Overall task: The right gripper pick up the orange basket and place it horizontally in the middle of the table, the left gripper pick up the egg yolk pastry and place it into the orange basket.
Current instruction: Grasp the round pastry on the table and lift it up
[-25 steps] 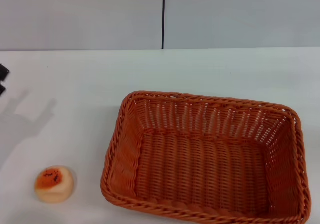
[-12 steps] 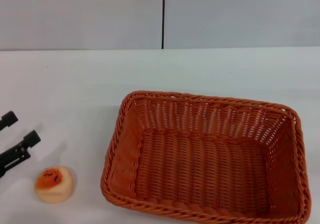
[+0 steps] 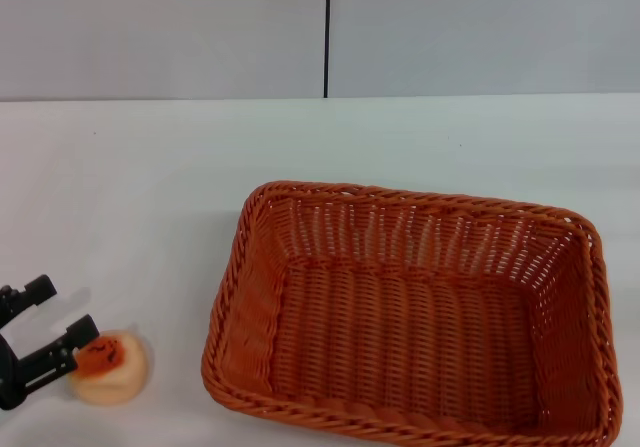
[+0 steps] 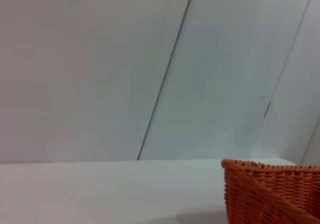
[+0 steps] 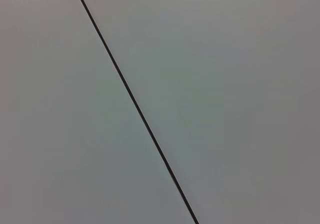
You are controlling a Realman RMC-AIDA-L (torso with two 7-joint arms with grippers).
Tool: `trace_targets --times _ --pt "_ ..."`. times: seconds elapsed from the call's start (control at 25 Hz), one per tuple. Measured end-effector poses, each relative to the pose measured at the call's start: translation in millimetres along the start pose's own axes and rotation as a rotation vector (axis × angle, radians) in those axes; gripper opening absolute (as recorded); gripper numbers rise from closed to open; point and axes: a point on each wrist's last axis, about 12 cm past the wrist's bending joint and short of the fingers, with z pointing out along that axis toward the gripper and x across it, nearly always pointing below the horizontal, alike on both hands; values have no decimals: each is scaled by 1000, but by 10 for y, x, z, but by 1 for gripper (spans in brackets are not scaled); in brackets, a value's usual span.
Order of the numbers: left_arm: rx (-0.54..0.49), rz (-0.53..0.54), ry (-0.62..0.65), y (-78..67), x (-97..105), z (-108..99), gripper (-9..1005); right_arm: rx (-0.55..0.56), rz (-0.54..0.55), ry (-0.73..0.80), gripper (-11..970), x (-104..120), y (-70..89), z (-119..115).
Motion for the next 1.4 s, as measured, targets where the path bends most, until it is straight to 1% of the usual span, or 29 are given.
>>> trace_targets --times 0.32,0.64,0.88,1.0,1.4 --pt "1 -22 46 -40 86 -24 860 2 6 2 387 24 18 72" --pt "-11 -32 126 -38 196 32 860 -3 -16 12 387 44 32 106" --pt "-16 -34 135 -38 214 48 860 13 -31 29 387 79 26 143" --pt "-18 -35 137 -35 216 48 860 13 -46 34 387 137 53 158" --pt "-1 -40 156 -47 231 57 860 11 -52 21 387 139 71 204"
